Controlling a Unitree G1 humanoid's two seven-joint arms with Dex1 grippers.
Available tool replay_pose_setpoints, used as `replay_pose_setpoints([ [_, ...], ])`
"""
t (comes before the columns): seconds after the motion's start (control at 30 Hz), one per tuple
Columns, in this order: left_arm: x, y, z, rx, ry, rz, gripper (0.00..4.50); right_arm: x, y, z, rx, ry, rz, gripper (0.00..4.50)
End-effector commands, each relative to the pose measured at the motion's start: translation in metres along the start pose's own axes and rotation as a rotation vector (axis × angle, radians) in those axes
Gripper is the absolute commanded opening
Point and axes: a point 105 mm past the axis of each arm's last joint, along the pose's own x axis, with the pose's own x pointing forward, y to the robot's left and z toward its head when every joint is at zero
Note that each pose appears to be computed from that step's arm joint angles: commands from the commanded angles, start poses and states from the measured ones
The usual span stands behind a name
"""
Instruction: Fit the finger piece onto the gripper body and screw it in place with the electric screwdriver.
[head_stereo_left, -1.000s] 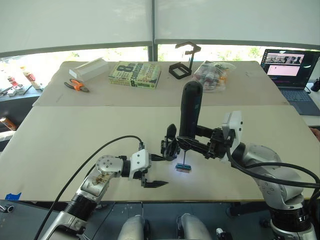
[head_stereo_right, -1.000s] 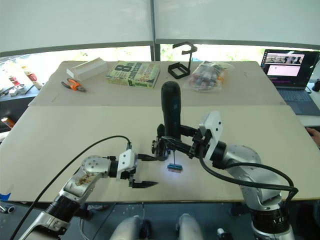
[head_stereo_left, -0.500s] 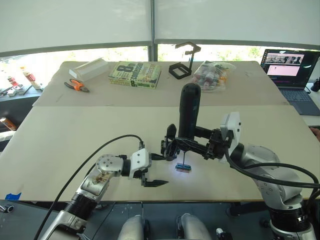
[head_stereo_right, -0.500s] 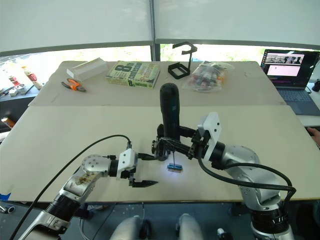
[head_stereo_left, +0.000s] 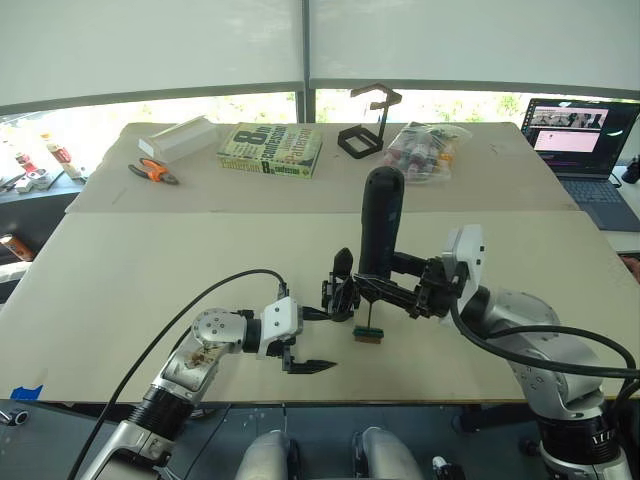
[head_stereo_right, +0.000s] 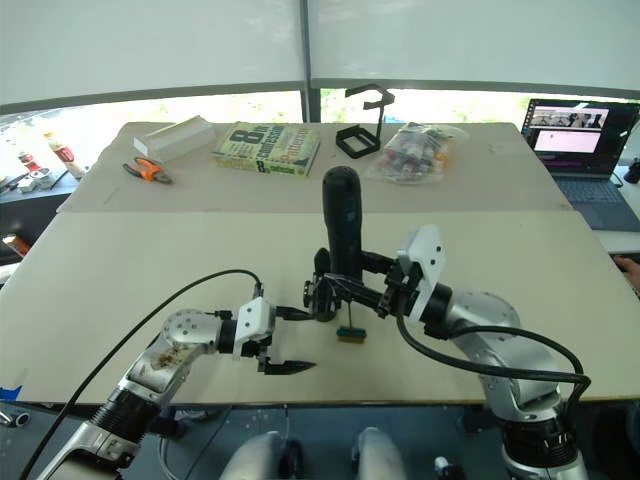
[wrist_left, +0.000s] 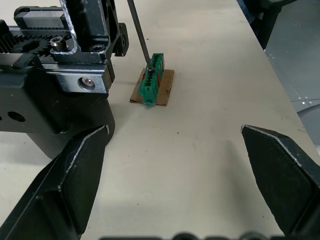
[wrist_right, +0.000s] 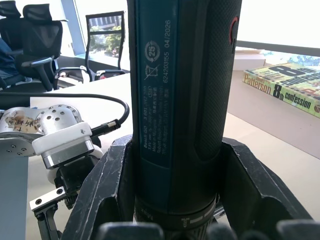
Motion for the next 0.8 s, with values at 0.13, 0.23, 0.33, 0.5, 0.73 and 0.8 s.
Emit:
replay_pose_setpoints([
  [0.13,-0.003,0.005,0.011,0.044,-0.021,0.003,4.5,-0.002,0.006,0.021,-0.043,-0.068,0.0,1.92],
  [0.23,-0.003,0.005,0.01,0.045,-0.021,-0.002,4.5,-0.003,0.006,0.024,-0.042,-0.073,-0.001,1.92],
  [0.33,-0.002,0.005,0.01,0.045,-0.02,-0.003,4.5,-0.003,0.006,0.025,-0.041,-0.074,-0.002,1.92],
  [0.5,0.0,0.005,0.01,0.042,-0.023,-0.003,4.5,-0.005,0.007,0.025,-0.04,-0.076,0.001,1.92],
  [0.73,0.011,0.005,0.008,0.016,-0.036,0.002,4.5,-0.006,0.007,0.021,-0.037,-0.069,0.002,1.92],
  [0.8,0.015,0.006,0.007,0.009,-0.038,0.0,4.5,-0.007,0.006,0.02,-0.035,-0.067,-0.001,1.92],
])
